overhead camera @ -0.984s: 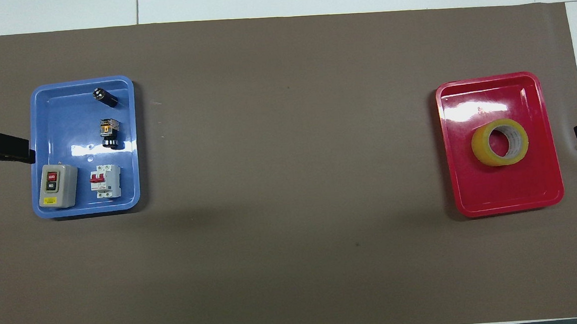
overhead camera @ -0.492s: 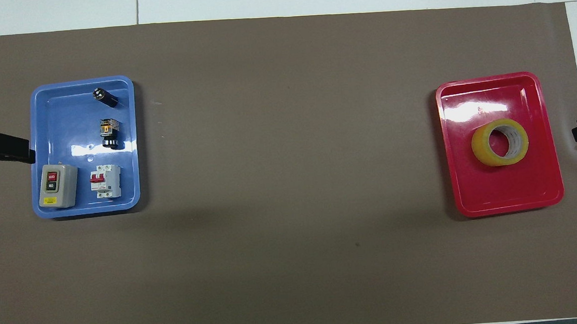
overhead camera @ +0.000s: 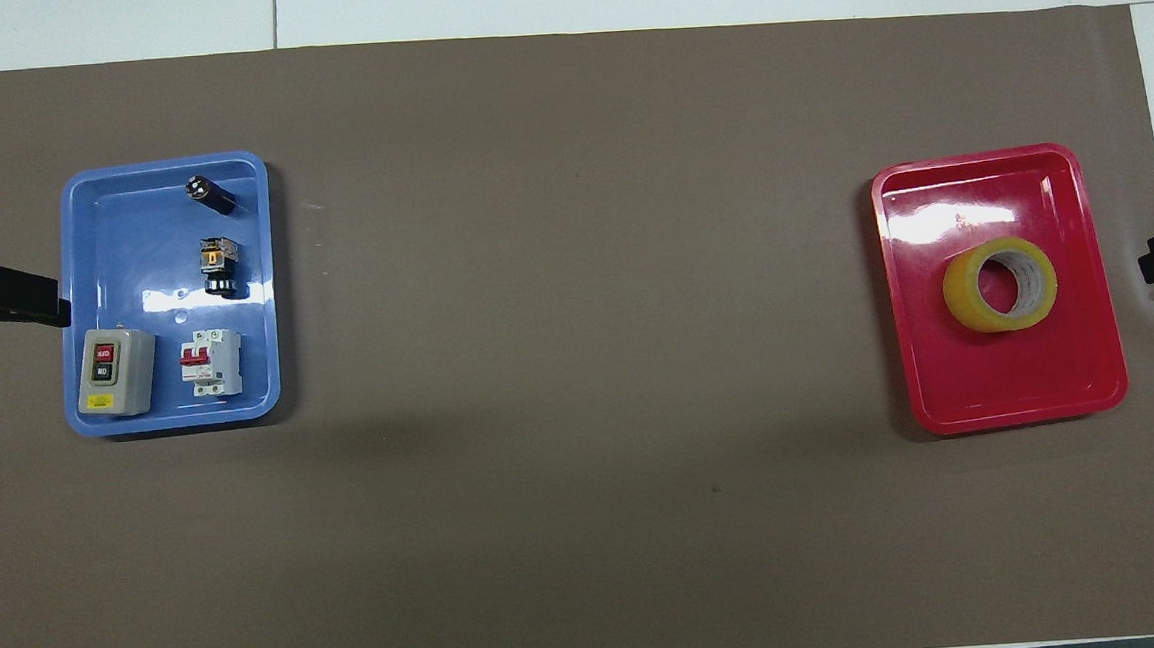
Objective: Place and move tape with both arms
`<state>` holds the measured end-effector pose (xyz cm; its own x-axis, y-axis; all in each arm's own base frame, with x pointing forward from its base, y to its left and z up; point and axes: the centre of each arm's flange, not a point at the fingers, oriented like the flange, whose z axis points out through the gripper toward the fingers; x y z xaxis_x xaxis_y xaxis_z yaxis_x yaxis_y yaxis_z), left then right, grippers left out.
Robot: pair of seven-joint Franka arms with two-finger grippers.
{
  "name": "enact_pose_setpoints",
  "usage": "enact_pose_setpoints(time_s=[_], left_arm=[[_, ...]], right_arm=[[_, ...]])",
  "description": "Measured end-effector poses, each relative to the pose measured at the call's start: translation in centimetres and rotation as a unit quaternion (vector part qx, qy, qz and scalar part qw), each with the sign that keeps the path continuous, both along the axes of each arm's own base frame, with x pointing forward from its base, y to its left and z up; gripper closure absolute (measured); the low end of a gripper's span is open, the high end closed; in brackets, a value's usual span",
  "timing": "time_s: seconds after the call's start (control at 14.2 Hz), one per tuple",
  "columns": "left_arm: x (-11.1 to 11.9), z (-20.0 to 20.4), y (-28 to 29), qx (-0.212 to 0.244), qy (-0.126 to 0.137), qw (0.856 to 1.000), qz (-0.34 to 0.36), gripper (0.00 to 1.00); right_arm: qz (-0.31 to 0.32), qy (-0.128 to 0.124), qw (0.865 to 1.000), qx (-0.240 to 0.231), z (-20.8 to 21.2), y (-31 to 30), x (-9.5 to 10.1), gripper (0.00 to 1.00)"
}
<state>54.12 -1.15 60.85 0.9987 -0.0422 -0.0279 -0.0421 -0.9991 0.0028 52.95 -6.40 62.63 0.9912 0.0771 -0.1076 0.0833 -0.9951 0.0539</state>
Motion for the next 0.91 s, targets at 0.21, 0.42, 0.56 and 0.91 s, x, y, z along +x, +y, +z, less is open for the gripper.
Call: enact_pose_setpoints(time_s=[0.21,0.42,0.56,0.91], left_arm=[[0.00,0.00,0.00,0.000,0.000,1.000,0.000,0.00],[0.00,0.00,0.00,0.000,0.000,1.000,0.000,0.00],[0.00,0.00,0.00,0.000,0.000,1.000,0.000,0.00],[0.00,0.00,0.00,0.000,0.000,1.000,0.000,0.00]], right_arm=[[0.002,-0.003,1.000,0.000,0.06,0.17,0.08,0.00],[0.000,-0.010,1.000,0.008,0.14,0.22,0.23,0.00],[-0.003,-0.011,1.000,0.013,0.13,0.01,0.20,0.00],[-0.005,-0.011,1.000,0.014,0.13,-0.20,0.17,0.00]])
